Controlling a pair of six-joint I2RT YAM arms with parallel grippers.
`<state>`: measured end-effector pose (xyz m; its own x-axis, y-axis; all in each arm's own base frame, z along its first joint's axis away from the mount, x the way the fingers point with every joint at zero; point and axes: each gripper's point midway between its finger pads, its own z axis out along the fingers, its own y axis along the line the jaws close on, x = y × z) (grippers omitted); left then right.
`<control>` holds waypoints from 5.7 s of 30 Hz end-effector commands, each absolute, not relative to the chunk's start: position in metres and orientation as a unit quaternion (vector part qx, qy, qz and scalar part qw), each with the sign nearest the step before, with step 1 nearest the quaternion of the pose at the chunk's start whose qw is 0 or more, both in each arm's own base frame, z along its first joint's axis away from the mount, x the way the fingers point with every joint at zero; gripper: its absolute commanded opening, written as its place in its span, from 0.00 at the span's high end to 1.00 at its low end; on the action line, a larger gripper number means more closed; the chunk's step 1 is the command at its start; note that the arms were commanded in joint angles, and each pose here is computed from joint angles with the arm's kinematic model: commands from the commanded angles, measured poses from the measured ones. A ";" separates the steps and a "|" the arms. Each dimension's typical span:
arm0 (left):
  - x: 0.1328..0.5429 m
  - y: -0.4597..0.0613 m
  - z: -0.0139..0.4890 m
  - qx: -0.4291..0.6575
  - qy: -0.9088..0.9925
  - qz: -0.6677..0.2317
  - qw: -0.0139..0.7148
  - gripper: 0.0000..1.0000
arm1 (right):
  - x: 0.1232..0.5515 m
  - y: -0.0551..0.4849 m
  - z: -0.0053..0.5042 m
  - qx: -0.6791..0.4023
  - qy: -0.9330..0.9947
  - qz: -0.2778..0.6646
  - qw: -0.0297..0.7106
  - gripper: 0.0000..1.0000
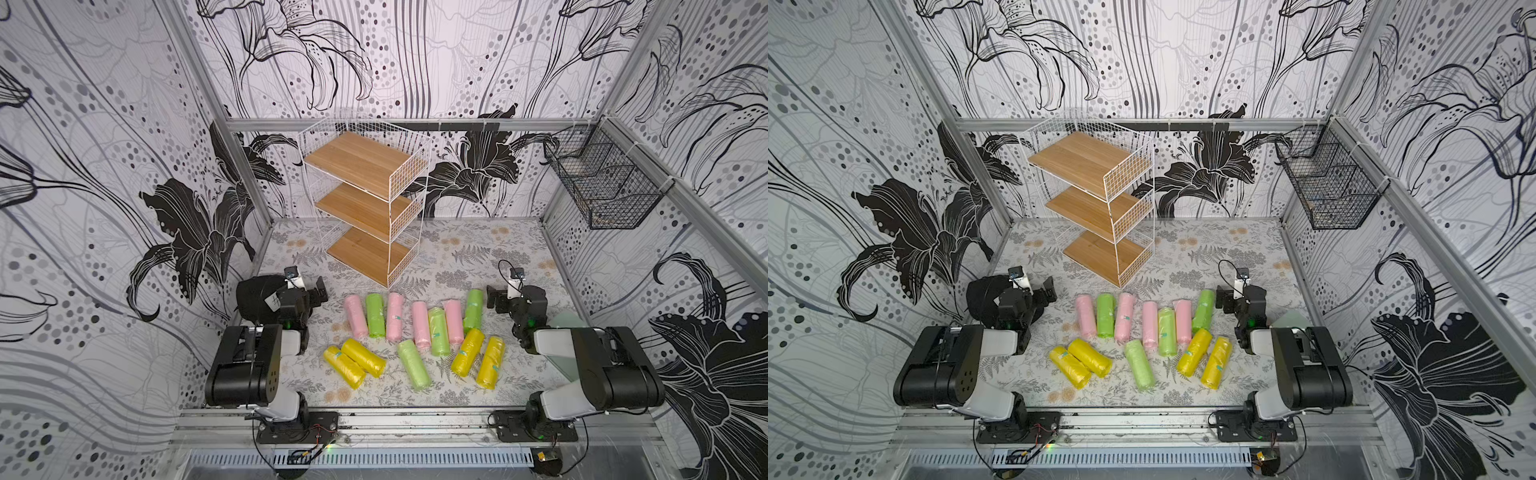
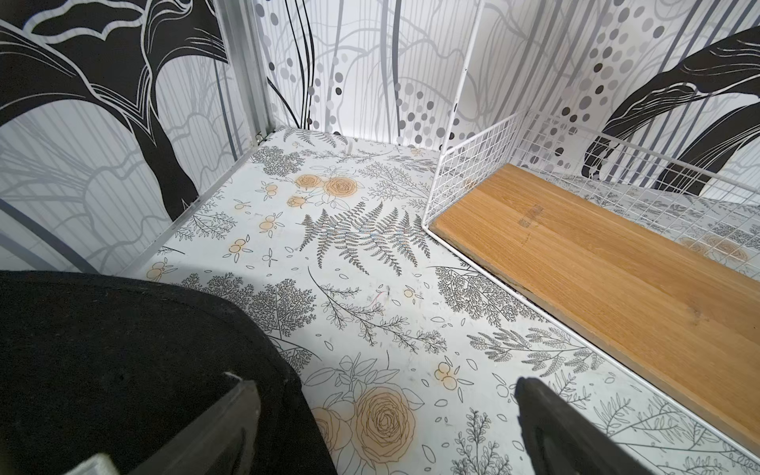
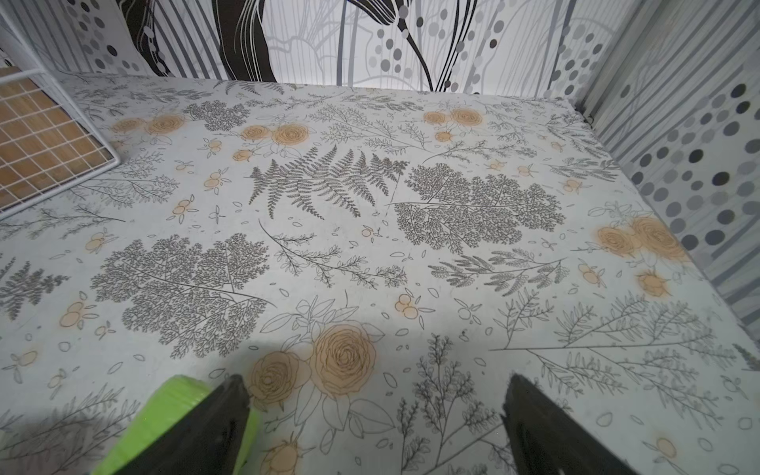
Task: Sort the rolls of trash bags by color and place them on the shelf
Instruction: Adjust the shelf at the center of the board, then pick up the roll of trash bags from the center of the board.
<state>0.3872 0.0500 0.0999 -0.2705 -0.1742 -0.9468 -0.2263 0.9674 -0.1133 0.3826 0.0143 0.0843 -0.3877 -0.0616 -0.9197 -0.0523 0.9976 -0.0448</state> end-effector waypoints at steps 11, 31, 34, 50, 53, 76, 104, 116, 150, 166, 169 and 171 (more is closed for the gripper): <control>0.393 0.053 0.112 -0.125 0.782 0.024 0.610 0.00 | 0.390 0.014 0.091 -0.032 0.826 -0.003 0.563 0.00; 0.377 0.063 0.216 -0.223 0.734 -0.021 0.641 0.00 | 0.369 0.030 0.205 0.016 0.819 0.046 0.572 0.01; 0.387 0.056 0.236 -0.244 0.728 -0.070 0.637 0.00 | 0.356 0.084 0.234 -0.042 0.816 0.077 0.571 0.00; 0.482 0.055 0.328 -0.114 0.755 -0.226 0.605 0.06 | 0.360 0.344 0.320 -0.194 0.739 0.155 0.626 0.04; 0.500 0.052 0.336 -0.078 0.759 -0.233 0.603 0.07 | 0.373 0.354 0.322 -0.175 0.734 0.136 0.641 0.04; 0.567 0.049 0.343 0.043 0.767 -0.193 0.611 0.12 | 0.442 0.328 0.329 -0.109 0.720 -0.022 0.684 0.24; 0.525 -0.069 0.352 0.113 0.700 -0.270 0.651 0.13 | 0.492 0.187 0.322 -0.143 0.743 -0.029 0.653 0.34; 0.521 -0.078 0.343 0.096 0.722 -0.250 0.638 0.10 | 0.496 0.174 0.312 -0.140 0.763 -0.033 0.631 0.30; 0.333 -0.059 0.167 -0.245 0.873 -0.207 0.367 0.07 | 0.272 0.164 0.215 -0.120 0.923 0.158 0.330 0.04; 0.280 -0.113 0.104 -0.157 0.952 -0.133 0.225 0.09 | 0.203 0.287 0.154 -0.196 0.933 0.235 0.187 0.20; 0.287 -0.112 0.097 -0.156 0.953 -0.123 0.229 0.12 | 0.207 0.312 0.149 -0.196 0.928 0.258 0.182 0.23; 0.291 -0.113 0.088 -0.154 0.956 -0.118 0.221 0.14 | 0.208 0.324 0.143 -0.204 0.928 0.260 0.174 0.24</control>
<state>0.2795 -0.1144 0.0887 -0.8598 -0.3695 -0.3525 -0.2594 0.9106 -0.3217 0.2014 0.2995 0.1347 -0.8521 -0.3246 -0.4105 -0.4760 0.8067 0.3503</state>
